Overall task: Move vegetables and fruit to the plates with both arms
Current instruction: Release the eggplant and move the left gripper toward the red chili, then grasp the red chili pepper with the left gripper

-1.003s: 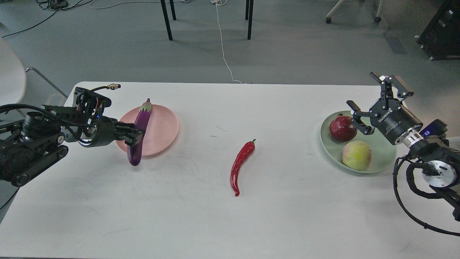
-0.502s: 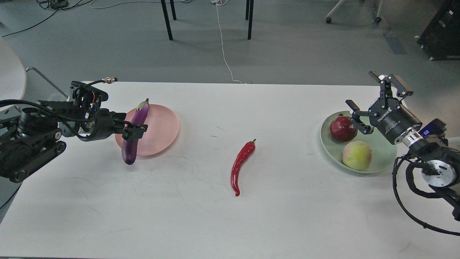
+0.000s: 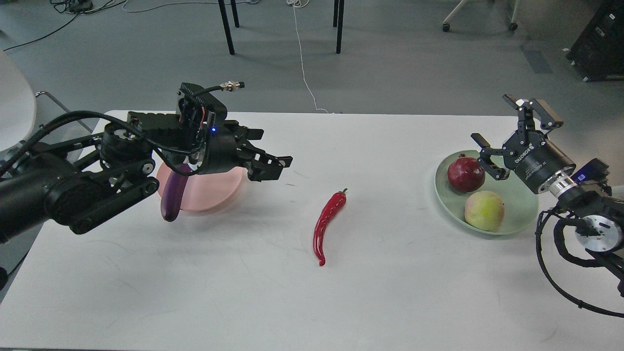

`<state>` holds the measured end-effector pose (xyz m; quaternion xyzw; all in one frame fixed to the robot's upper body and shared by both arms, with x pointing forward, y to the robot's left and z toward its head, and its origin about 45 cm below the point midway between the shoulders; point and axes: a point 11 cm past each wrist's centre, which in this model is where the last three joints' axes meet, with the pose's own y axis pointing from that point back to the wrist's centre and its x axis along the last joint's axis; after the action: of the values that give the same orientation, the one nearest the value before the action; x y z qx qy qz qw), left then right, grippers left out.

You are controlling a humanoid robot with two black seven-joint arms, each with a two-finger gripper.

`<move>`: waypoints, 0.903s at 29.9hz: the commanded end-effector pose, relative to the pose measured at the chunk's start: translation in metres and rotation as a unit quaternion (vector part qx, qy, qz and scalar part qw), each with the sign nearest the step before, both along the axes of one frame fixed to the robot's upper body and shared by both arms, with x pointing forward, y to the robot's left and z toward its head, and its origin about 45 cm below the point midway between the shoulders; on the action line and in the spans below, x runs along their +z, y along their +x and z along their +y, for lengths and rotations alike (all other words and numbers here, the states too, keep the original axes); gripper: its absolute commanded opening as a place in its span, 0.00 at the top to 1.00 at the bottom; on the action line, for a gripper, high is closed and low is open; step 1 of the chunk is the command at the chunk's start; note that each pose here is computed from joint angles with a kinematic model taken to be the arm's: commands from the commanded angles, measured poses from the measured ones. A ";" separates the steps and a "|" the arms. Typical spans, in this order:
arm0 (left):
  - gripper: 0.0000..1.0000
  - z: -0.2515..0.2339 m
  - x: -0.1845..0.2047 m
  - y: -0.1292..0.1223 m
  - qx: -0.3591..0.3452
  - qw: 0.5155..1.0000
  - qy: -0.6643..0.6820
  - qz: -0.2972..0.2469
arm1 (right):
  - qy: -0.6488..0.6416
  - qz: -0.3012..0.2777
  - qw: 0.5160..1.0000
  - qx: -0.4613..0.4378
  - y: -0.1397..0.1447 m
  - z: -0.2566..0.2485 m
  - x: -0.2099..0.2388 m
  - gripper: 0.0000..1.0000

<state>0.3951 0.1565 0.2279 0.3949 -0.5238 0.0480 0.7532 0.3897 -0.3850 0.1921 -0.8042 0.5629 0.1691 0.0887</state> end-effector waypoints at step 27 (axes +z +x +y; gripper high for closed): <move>0.02 -0.101 -0.098 -0.037 0.001 0.998 0.061 0.005 | -0.021 0.001 1.000 -0.015 -0.008 -0.025 0.008 0.01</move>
<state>0.3571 0.0586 0.1361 0.4352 -0.5276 0.0152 0.7294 0.3815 -0.4117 0.1994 -0.7963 0.5798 0.1564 0.0731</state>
